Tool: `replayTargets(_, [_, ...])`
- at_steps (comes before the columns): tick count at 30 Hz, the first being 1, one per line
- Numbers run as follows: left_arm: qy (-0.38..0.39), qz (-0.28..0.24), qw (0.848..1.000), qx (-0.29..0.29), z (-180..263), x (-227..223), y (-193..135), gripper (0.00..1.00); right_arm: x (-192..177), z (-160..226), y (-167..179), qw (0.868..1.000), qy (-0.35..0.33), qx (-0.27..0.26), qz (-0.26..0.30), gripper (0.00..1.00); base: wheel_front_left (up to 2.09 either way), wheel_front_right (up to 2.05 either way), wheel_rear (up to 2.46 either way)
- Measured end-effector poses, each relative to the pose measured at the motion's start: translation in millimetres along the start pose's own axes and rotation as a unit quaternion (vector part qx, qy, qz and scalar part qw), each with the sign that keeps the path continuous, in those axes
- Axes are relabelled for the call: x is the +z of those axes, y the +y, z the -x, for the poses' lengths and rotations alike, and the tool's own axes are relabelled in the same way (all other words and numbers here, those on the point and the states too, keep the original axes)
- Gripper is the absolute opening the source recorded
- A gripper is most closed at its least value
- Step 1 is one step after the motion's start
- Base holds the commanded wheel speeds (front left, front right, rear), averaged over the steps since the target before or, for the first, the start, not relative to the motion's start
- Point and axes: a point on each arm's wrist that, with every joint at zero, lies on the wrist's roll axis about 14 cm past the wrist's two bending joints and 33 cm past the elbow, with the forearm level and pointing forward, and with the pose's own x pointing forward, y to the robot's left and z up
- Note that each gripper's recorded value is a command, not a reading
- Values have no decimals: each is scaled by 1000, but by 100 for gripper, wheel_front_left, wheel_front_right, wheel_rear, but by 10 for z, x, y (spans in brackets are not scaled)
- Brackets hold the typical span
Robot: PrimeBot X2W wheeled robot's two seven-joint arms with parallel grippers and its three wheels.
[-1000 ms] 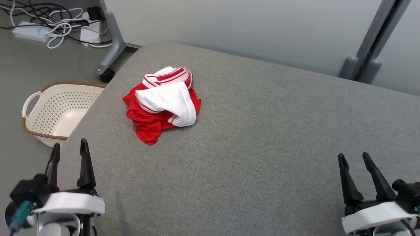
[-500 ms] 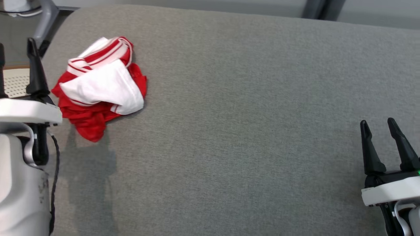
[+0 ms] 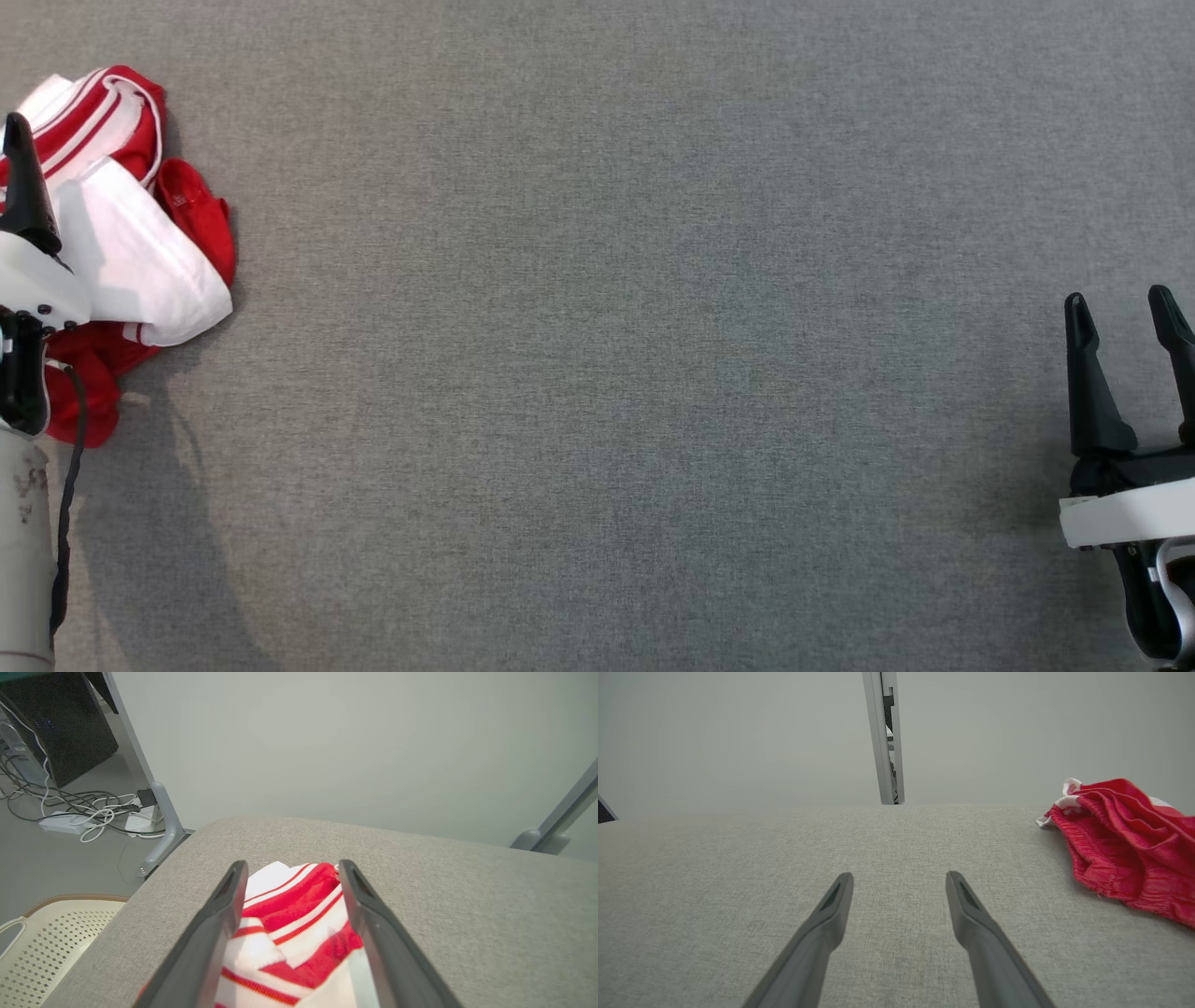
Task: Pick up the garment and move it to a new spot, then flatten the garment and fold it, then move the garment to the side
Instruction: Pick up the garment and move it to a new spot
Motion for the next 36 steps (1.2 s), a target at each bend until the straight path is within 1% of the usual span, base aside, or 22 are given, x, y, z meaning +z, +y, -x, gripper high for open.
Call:
replayTargets(3, [53,-13,999,-2,-40,-245,-9,100,-8,28,-79,1000,2,-10,4,100,0,0,0])
replayTargets(4, [75,-10,997,0,-38,-337,-9,100,-4,36,-102,1000,2,-13,6,100,0,0,0])
replayTargets(8, [169,-8,986,4,27,-668,32,100,37,41,-123,1000,-3,-15,10,100,0,0,0])
replayTargets(11, [201,-3,980,-1,42,-746,-2,100,65,47,-124,1000,-6,-15,12,100,0,0,0])
replayTargets(16, [285,0,959,-4,160,-999,-35,100,95,48,-117,1000,-7,-13,14,100,0,0,0])
replayTargets(17, [293,4,956,-5,163,-1009,-46,80,101,46,-115,1000,-8,-13,15,100,0,0,0])
replayTargets(18, [296,6,955,-5,160,-1010,-54,45,105,44,-114,1000,-8,-12,17,100,0,0,0])
replayTargets(19, [296,5,955,-5,159,-1011,-56,0,112,40,-111,1000,-9,-12,17,100,0,0,0])
replayTargets(21, [291,7,957,0,157,-1004,-50,0,134,35,-107,1000,-12,-11,18,100,0,0,0])
replayTargets(23, [268,6,963,6,128,-939,-36,0,142,37,-105,1000,-12,-11,18,100,0,0,0])
replayTargets(26, [208,-1,978,7,60,-716,-36,0,182,42,-88,1000,-16,-10,18,100,0,0,0])
replayTargets(28, [160,-2,987,2,11,-499,-60,0,209,51,-69,1000,-20,-10,16,100,0,0,0])
replayTargets(31, [83,-15,996,-16,-43,-91,-147,0,256,71,-12,1000,-28,-7,8,100,0,0,0])
replayTargets(33, [22,-20,999,-31,-64,260,-234,0,288,90,30,999,-32,-5,3,100,0,0,0])
replayTargets(36, [-64,-28,996,-60,-33,793,-440,0,330,129,88,999,-38,-5,-7,100,0,0,0])
